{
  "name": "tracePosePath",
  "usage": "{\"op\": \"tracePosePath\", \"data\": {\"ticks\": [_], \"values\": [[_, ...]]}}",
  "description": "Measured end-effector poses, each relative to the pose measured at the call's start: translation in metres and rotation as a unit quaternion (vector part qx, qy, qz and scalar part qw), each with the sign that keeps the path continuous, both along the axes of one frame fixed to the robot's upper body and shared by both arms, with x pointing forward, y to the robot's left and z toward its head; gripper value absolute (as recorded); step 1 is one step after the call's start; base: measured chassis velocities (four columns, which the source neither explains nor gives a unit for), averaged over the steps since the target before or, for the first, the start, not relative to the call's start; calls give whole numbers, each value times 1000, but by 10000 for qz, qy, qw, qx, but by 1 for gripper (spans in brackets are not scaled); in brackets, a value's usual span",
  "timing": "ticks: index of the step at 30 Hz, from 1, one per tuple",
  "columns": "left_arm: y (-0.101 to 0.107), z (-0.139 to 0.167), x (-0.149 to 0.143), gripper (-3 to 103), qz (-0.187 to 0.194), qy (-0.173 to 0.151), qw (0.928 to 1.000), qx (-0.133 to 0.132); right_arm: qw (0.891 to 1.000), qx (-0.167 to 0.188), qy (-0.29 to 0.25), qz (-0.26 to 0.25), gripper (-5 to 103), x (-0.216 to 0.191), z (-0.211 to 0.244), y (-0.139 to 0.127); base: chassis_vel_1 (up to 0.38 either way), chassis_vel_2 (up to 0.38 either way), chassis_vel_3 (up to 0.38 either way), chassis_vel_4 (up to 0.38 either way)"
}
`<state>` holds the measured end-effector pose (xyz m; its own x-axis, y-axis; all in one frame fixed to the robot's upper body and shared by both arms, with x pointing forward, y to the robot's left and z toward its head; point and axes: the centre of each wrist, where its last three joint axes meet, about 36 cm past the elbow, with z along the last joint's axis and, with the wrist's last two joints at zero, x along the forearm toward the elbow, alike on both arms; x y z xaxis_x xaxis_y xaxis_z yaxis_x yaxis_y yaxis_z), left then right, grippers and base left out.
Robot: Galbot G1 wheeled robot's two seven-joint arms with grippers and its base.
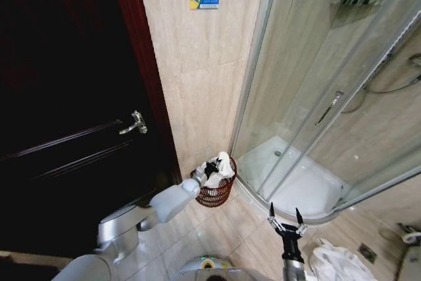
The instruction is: Discard the used towel into the hamper.
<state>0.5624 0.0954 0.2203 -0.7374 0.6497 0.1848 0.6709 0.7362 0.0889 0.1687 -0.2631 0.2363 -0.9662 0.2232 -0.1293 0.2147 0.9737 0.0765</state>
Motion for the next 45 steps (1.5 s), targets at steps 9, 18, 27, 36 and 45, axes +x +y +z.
{"op": "tracePosePath", "data": {"ticks": [9,18,27,36,45], "values": [[-6,-4,27,2,25,-124,9926,1205,10000,59,6,52,100,2,-2,3,0,0,0,0],[-35,-8,25,2,15,-211,9808,1938,9999,66,2,143,100,4,-3,6,0,0,0,0],[-25,-9,30,-1,720,-64,9564,2831,9998,52,-4,179,100,-4,-4,6,0,0,0,0],[-41,-14,16,23,309,-47,9723,2314,9998,35,-24,185,100,-9,-5,6,0,0,0,0],[-34,-24,0,61,171,-37,9815,1905,9998,26,-28,203,100,-11,-6,6,0,0,0,0]]}}
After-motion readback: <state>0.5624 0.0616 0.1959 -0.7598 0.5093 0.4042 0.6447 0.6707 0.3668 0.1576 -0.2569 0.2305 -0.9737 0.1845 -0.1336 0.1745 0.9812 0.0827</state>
